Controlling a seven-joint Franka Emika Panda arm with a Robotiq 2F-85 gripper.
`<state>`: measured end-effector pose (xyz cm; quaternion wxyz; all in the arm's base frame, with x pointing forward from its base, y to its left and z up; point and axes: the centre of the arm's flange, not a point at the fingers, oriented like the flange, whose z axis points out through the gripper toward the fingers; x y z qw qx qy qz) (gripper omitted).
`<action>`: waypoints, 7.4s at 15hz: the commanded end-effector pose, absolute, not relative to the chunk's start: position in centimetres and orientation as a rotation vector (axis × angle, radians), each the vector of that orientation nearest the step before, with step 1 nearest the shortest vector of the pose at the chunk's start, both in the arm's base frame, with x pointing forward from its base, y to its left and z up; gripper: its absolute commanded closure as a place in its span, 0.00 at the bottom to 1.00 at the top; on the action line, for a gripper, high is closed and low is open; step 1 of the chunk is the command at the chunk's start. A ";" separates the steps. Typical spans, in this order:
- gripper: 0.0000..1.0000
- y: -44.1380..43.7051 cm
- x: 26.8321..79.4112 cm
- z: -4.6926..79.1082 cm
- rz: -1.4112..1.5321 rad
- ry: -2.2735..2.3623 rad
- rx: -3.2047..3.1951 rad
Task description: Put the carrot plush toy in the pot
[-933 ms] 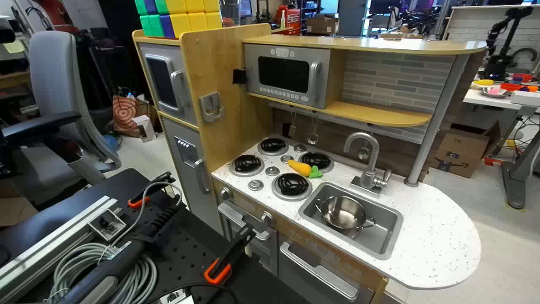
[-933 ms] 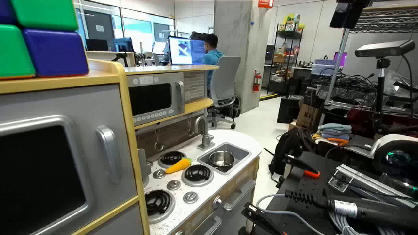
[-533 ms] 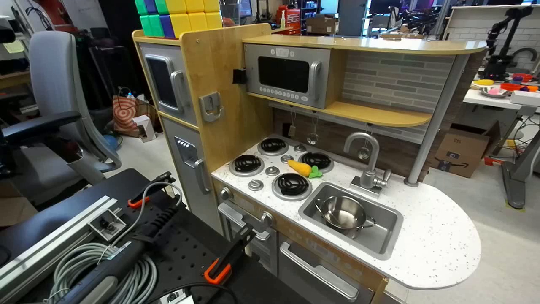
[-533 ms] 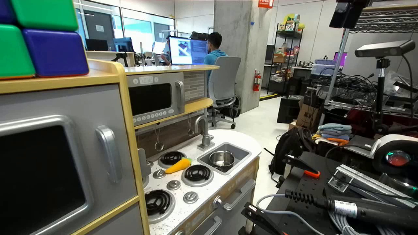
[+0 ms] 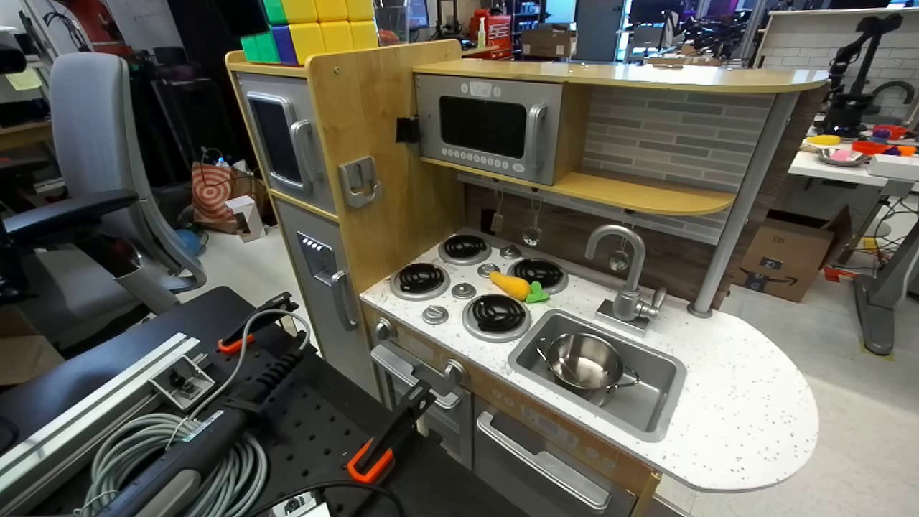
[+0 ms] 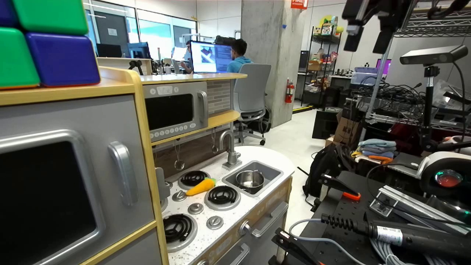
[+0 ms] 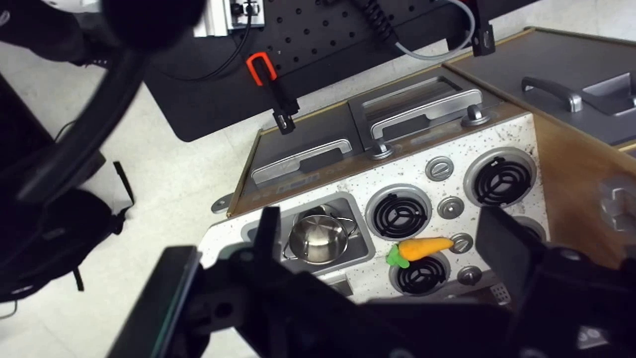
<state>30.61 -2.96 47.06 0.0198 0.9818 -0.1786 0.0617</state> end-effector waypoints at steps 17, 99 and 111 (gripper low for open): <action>0.00 -4.8 47.5 35.6 0.126 -1.638 2.859; 0.98 -14.8 69.9 8.6 0.365 -2.929 1.538; 0.98 -15.9 69.1 7.8 0.149 -2.969 1.245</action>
